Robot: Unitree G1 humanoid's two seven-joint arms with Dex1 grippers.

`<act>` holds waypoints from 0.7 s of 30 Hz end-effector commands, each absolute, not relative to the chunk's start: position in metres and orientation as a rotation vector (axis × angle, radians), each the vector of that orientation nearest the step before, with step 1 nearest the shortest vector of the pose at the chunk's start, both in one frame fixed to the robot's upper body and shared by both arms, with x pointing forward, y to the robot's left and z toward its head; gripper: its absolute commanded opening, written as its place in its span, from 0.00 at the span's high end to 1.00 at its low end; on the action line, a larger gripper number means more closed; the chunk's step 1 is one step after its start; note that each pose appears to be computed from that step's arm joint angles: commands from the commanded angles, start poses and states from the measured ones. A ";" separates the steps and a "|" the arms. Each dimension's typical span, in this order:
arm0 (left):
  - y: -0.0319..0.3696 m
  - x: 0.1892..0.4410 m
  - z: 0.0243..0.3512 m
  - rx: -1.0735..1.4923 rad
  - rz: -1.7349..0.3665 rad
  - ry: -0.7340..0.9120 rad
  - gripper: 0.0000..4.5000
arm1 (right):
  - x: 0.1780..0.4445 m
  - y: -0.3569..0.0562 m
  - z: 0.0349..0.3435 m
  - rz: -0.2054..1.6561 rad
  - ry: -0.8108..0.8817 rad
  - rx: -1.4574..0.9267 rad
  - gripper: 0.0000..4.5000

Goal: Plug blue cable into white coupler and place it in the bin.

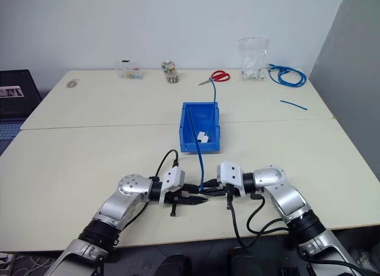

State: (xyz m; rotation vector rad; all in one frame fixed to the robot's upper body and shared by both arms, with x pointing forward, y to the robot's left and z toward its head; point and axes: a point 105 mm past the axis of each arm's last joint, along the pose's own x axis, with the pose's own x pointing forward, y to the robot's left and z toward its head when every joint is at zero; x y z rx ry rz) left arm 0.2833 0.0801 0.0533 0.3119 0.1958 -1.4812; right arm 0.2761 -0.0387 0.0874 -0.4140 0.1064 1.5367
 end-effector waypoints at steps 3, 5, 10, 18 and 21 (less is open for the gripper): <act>0.078 0.285 0.058 0.326 -1.475 0.175 0.82 | 0.269 -0.043 0.049 1.519 0.356 -0.341 0.96; 0.079 0.285 0.058 0.326 -1.473 0.174 0.82 | 0.267 -0.044 0.045 1.525 0.378 -0.349 0.96; 0.080 0.285 0.059 0.327 -1.466 0.171 0.82 | 0.263 -0.044 0.035 1.525 0.408 -0.363 0.96; 0.080 0.288 0.063 0.332 -1.432 0.140 0.82 | 0.268 -0.045 0.035 1.489 0.380 -0.376 0.96; 0.077 0.290 0.070 0.323 -1.408 0.094 0.64 | 0.275 -0.049 0.051 1.434 0.337 -0.337 0.96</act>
